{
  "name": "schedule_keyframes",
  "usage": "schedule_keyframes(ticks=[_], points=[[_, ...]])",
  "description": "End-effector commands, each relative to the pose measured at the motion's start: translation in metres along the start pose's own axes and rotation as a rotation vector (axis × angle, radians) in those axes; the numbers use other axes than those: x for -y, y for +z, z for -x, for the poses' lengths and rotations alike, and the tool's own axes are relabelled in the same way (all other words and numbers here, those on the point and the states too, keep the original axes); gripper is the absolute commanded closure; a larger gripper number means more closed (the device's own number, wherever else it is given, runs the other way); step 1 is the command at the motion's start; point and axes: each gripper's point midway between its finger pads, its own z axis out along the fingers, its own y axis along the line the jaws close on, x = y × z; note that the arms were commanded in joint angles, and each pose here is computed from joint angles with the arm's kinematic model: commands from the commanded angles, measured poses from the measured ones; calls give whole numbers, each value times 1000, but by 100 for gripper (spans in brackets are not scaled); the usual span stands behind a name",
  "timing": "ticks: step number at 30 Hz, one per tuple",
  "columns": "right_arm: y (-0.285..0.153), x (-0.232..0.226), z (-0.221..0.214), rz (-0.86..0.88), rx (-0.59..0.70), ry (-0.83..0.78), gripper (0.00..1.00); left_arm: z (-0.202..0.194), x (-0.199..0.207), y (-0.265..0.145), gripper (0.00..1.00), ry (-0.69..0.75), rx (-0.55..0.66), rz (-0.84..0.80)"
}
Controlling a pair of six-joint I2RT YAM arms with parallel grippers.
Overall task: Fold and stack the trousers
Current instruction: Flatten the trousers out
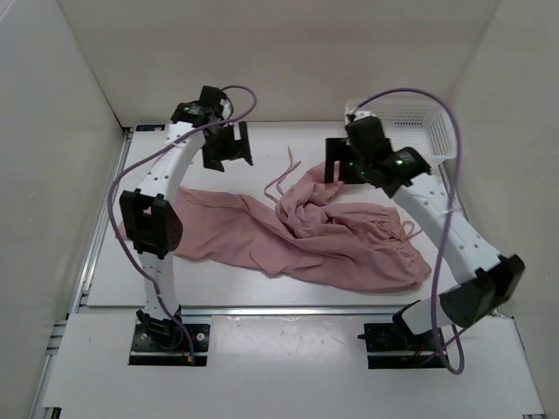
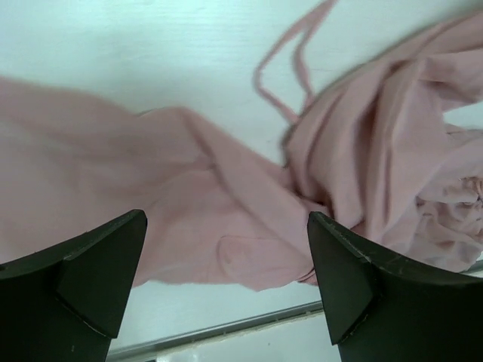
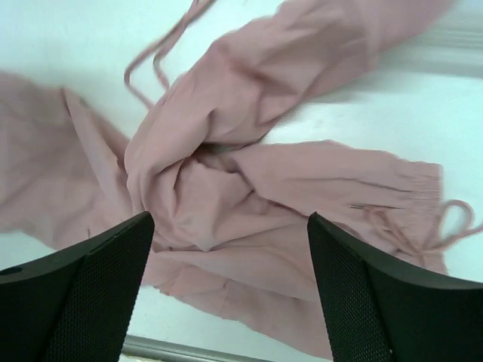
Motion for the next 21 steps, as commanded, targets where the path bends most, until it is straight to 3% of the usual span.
schedule_keyframes(ticks=[1,3,4,5,6,8,12,16,21], points=[[-29,41,10,-63,33,69,14,-6,65,-3,0,117,8,-97],[-36,67,5,-99,35,155,24,-3,100,-1,0,151,41,-121],[-32,96,-13,-149,-14,259,39,-7,104,20,0,148,5,-109],[-28,108,-24,-153,-47,309,41,0,116,20,0,140,30,-130],[-23,137,-35,-194,-78,407,39,-3,120,44,0,147,3,-122],[-10,154,-68,-175,-160,515,35,-1,134,55,0,135,-3,-160],[13,183,-92,-106,-208,752,30,-6,149,91,0,147,-17,-190],[50,191,-95,-93,-276,810,30,-41,161,128,0,169,-127,-224],[87,206,-99,-151,-319,939,30,-69,186,137,0,230,-183,-294]])
